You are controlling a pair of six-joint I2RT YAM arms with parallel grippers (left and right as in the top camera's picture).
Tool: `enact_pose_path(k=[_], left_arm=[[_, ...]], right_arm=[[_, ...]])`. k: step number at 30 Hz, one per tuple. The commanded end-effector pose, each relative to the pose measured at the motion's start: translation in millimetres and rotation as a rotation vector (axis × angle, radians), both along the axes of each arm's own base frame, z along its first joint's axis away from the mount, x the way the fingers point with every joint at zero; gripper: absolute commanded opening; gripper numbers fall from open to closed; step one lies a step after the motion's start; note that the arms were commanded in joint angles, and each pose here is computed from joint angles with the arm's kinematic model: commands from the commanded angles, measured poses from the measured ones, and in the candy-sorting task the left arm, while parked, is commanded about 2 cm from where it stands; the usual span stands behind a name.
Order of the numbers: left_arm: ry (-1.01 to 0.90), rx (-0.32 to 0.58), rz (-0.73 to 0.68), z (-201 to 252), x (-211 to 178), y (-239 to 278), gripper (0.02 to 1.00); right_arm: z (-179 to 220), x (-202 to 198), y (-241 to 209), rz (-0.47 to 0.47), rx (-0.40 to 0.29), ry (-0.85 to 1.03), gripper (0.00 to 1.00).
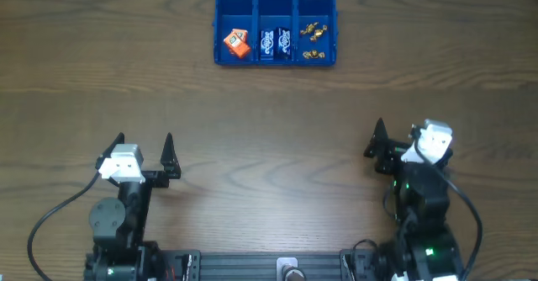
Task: Sort Candies Into Trays
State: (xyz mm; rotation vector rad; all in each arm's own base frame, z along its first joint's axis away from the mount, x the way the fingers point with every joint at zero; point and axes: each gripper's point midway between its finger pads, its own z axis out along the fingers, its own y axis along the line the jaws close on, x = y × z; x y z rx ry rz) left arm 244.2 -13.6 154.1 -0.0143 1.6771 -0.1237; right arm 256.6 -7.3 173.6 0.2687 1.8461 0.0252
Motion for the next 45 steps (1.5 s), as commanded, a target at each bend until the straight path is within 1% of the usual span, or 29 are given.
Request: enact_pose_path(k=[1, 3, 6, 10, 13, 19, 45], left_arm=[[0.046, 0.013, -0.012, -17, -1, -2, 0.998], [0.046, 0.013, -0.012, -17, -1, -2, 0.998], [0.046, 0.013, -0.012, -17, -1, -2, 1.0], [0.046, 0.013, -0.012, -17, -1, -2, 0.996], [0.046, 0.013, -0.012, -17, -1, -2, 0.998], [0.046, 0.013, -0.012, -17, -1, -2, 0.998], [0.046, 0.013, -0.012, -17, -1, -2, 0.998]], right_arm=[[-28, 2, 18, 0.123, -0.027, -0.065, 0.998], [-31, 3, 23, 0.163, -0.07, -0.103, 0.998], [-31, 5, 22, 0.173, -0.145, -0.141, 0.998], [-28, 5, 7, 0.118, -0.147, -0.148, 0.998], [-23, 2, 6, 0.131, -0.139, -0.171, 0.998], [-15, -11, 1, 0.114, -0.141, -0.214, 0.998], [-17, -11, 3, 0.123, -0.139, -0.208, 0.998]])
